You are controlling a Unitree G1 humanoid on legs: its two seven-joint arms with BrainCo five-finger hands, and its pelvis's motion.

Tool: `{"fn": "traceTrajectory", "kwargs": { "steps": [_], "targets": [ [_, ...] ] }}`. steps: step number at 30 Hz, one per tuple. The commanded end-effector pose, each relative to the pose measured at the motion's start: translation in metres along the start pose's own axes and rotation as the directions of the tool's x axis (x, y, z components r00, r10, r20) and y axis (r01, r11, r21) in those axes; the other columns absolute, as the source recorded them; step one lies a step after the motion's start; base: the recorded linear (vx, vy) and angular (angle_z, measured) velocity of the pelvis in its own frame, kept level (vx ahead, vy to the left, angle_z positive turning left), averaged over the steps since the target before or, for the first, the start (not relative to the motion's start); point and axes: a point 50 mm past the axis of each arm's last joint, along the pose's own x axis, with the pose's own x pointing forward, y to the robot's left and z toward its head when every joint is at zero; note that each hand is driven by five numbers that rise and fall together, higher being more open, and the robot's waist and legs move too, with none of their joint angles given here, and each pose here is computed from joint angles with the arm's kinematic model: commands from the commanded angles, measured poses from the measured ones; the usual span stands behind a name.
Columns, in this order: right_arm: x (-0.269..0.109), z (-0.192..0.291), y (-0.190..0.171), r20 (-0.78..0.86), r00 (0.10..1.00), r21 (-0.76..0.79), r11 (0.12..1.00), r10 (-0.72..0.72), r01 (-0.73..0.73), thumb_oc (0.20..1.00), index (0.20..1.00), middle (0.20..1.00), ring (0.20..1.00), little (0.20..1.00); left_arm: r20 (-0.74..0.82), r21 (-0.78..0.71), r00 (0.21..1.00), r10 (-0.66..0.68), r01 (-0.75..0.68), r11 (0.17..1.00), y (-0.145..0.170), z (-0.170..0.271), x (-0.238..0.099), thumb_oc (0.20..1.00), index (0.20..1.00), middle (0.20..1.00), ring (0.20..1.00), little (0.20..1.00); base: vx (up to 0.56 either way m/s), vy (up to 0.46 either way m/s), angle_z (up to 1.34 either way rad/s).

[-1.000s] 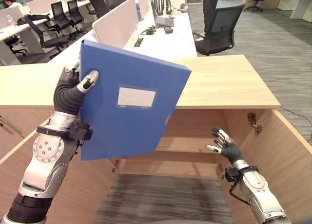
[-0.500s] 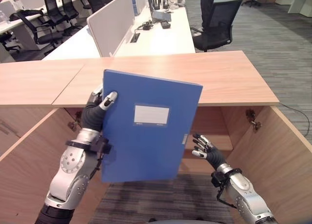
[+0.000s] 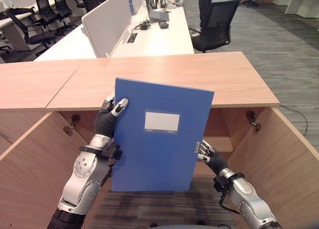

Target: Put the empty folder in the office cabinet

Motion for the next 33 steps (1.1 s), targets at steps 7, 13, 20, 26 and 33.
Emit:
{"fn": "traceTrajectory", "kwargs": {
  "steps": [7,13,20,26,33],
  "targets": [
    [0.033,0.053,0.071,0.223,0.92,-0.019,0.946,0.321,-0.325,1.0,1.0,1.0,1.0,1.0,0.012,-0.098,0.984,-0.18,0.18,0.979,-0.034,-0.009,0.012,0.2,0.2,0.2,0.2,0.2,0.0,0.0,0.0],
    [0.028,0.047,0.057,0.189,0.938,-0.062,0.957,0.289,-0.283,1.0,1.0,1.0,1.0,1.0,0.046,-0.023,0.987,-0.153,0.154,0.988,-0.021,0.003,0.011,0.2,0.2,0.2,0.2,0.2,0.0,0.0,0.0],
    [0.014,0.035,0.028,0.142,0.972,-0.068,0.981,0.188,-0.18,1.0,1.0,1.0,1.0,1.0,0.096,0.093,0.991,-0.096,0.087,0.992,0.003,0.022,0.007,0.2,0.2,0.2,0.2,0.2,0.0,0.0,0.0],
    [0.006,0.039,0.01,0.15,0.979,-0.091,0.988,0.139,-0.126,1.0,1.0,1.0,1.0,1.0,0.122,0.171,0.99,-0.072,0.051,0.984,0.019,0.035,0.005,0.2,0.2,0.2,0.2,0.2,0.01,-0.001,0.0],
    [0.003,0.038,0.0,0.146,0.984,-0.085,0.992,0.106,-0.094,1.0,1.0,1.0,1.0,1.0,0.16,0.213,0.984,-0.078,0.042,0.976,0.024,0.047,0.007,0.2,0.2,0.2,0.2,0.2,0.0,0.0,0.0]
  ]
}}
